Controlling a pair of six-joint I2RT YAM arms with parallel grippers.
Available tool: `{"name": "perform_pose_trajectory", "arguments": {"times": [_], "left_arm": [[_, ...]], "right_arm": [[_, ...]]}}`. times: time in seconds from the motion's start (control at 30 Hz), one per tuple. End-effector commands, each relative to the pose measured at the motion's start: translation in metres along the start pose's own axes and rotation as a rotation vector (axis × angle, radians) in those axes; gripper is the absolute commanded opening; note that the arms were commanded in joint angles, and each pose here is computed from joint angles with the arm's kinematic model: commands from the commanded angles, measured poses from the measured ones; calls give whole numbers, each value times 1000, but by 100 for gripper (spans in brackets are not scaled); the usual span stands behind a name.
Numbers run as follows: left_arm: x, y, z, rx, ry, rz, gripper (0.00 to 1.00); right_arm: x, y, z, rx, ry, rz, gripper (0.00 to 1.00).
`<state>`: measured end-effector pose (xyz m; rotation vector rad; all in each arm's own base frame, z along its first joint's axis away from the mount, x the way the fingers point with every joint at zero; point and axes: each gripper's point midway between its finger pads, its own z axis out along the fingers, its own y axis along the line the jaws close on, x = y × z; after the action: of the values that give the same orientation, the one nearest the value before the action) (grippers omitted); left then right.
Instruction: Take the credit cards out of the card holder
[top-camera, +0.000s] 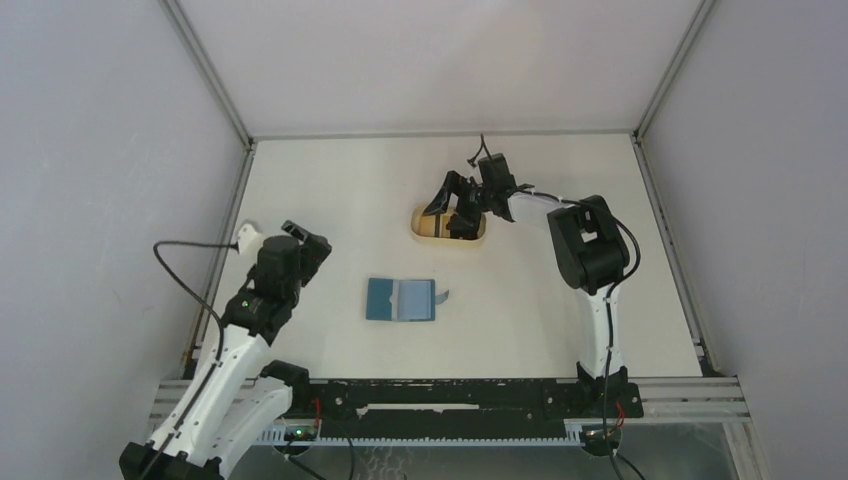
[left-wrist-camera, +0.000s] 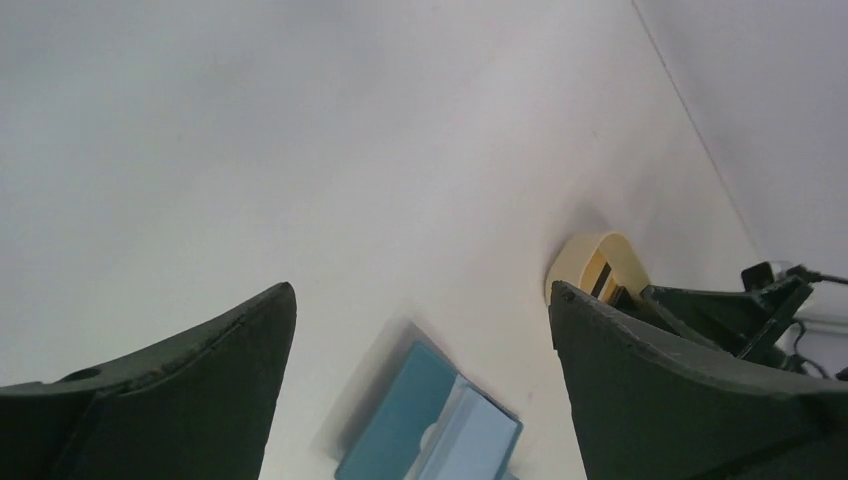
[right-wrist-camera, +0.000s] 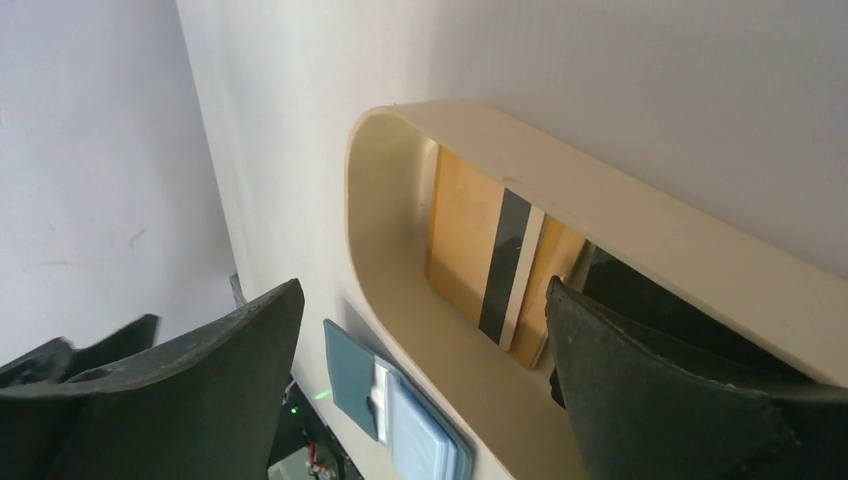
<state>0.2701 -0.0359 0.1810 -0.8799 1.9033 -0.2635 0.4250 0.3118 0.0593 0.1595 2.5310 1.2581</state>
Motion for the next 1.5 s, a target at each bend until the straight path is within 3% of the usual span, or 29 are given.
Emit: {"name": "perform_pose_trajectory", "arguments": {"times": [0.0,0.07,0.17,0.27,0.33,0.47,0.67,0.83,1.0,1.37,1.47], "left_arm": [[20,-1,8,53,37,-428,100],[21,3,7,44,28,-428,100],[17,11,9,-28,34,-179,100],[34,11,17,-62,152,20,99],[57,4,23,-12,257,80,95],[109,-2,31,74,427,125,89],[158,1,26,125,507,215,82],[175,9,24,142,537,215,80],[178,18,24,137,534,220,79],[185,24,24,146,540,209,80],[185,25,24,146,537,208,79]], "right_arm": [[-11,25,-23,9,-55,-82,100],[-12,35,-33,10,-81,-129,100],[-13,56,-49,0,-133,-214,100],[-10,77,-66,11,-193,-328,100],[-6,89,-80,28,-241,-395,100],[18,91,-96,28,-245,-422,99],[77,54,-99,192,-151,-422,83],[128,23,-90,236,-66,-363,53],[147,8,-84,263,-23,-343,39],[159,0,-76,272,9,-332,35],[164,-2,-70,270,30,-321,28]]}}
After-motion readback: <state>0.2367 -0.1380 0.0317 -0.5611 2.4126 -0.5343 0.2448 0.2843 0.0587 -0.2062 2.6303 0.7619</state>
